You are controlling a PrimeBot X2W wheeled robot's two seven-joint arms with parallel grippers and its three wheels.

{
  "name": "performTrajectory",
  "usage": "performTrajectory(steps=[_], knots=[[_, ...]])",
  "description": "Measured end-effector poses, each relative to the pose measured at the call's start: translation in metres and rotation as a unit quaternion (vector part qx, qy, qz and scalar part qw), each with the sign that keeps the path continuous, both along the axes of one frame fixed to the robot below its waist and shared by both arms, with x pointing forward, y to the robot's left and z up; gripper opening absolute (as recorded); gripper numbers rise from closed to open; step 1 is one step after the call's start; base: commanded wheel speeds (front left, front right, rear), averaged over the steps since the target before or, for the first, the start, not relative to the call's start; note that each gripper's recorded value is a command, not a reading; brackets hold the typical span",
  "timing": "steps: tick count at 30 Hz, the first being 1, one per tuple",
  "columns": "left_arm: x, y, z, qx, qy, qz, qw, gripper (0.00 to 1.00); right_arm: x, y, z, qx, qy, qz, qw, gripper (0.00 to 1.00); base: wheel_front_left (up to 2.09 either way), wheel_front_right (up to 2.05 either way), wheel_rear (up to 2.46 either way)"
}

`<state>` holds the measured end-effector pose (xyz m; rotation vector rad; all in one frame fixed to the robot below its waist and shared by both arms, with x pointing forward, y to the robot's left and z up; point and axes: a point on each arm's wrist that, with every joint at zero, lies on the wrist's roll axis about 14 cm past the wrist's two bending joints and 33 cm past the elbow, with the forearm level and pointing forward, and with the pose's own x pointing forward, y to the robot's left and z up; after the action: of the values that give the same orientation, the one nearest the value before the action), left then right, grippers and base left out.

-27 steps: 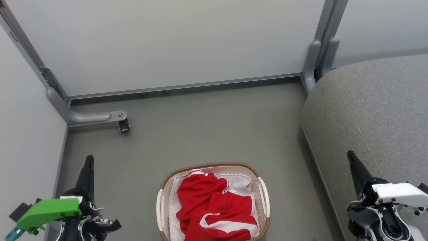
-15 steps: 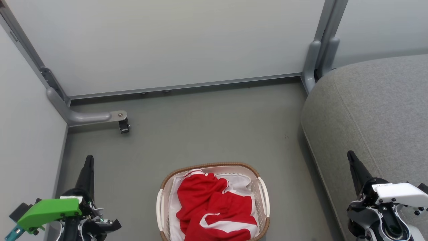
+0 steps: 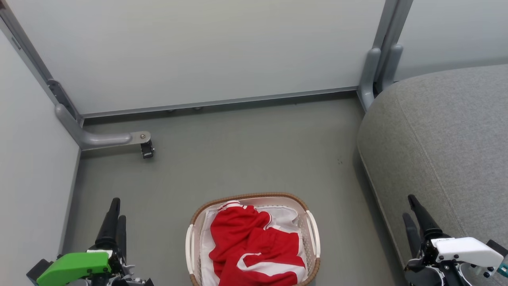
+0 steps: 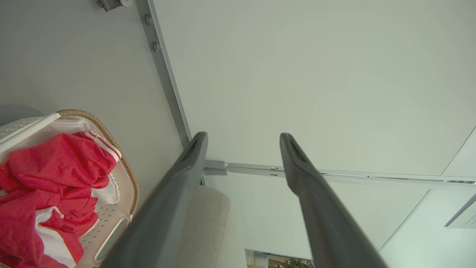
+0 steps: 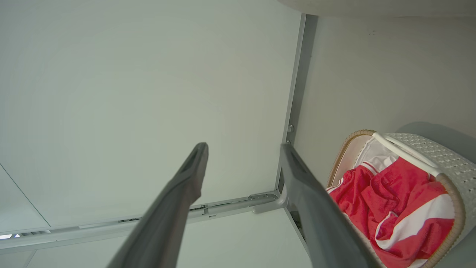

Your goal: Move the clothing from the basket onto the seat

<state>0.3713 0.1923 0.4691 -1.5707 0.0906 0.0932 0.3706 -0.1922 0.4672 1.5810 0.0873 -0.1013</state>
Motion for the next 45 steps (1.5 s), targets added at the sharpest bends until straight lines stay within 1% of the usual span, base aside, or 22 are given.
performTrajectory(steps=[7, 14, 18, 20, 24, 31, 37, 45], knots=[[-0.001, -0.005, 0.001, 0.022, -0.002, -0.001, 1.0, 1.0, 0.0, -0.002, -0.001, -0.017, 0.002, -0.01, 1.0, 1.0, 0.0, 0.0, 0.0], [0.0, -0.007, 0.007, 0.064, -0.011, -0.003, 0.998, 1.0, -0.001, -0.009, -0.001, -0.057, 0.005, -0.021, 0.998, 1.0, 0.0, 0.0, 0.0], [-0.001, -0.008, 0.01, 0.104, -0.015, -0.006, 0.994, 1.0, -0.001, -0.014, 0.003, -0.097, 0.0, -0.026, 0.995, 1.0, 0.0, 0.0, 0.0], [0.0, -0.01, 0.012, 0.128, -0.019, -0.011, 0.992, 1.0, 0.0, -0.016, 0.007, -0.125, -0.004, -0.026, 0.992, 1.0, 0.0, 0.0, 0.0], [0.0, -0.013, 0.016, 0.165, -0.023, -0.016, 0.986, 1.0, -0.002, -0.018, 0.011, -0.165, -0.009, -0.027, 0.986, 1.0, 0.0, 0.0, 0.0], [0.0, -0.021, 0.02, 0.245, -0.025, -0.03, 0.969, 1.0, 0.0, -0.018, 0.021, -0.237, -0.023, -0.022, 0.971, 1.0, 0.0, 0.0, 0.0], [0.0, -0.028, 0.023, 0.303, -0.03, -0.039, 0.952, 1.0, -0.001, -0.01, 0.028, -0.311, -0.035, -0.007, 0.95, 1.0, 0.0, 0.0, 0.0], [-0.004, -0.034, 0.024, 0.369, -0.036, -0.048, 0.927, 1.0, -0.002, -0.002, 0.032, -0.384, -0.045, 0.009, 0.922, 1.0, 0.0, 0.0, 0.0]])
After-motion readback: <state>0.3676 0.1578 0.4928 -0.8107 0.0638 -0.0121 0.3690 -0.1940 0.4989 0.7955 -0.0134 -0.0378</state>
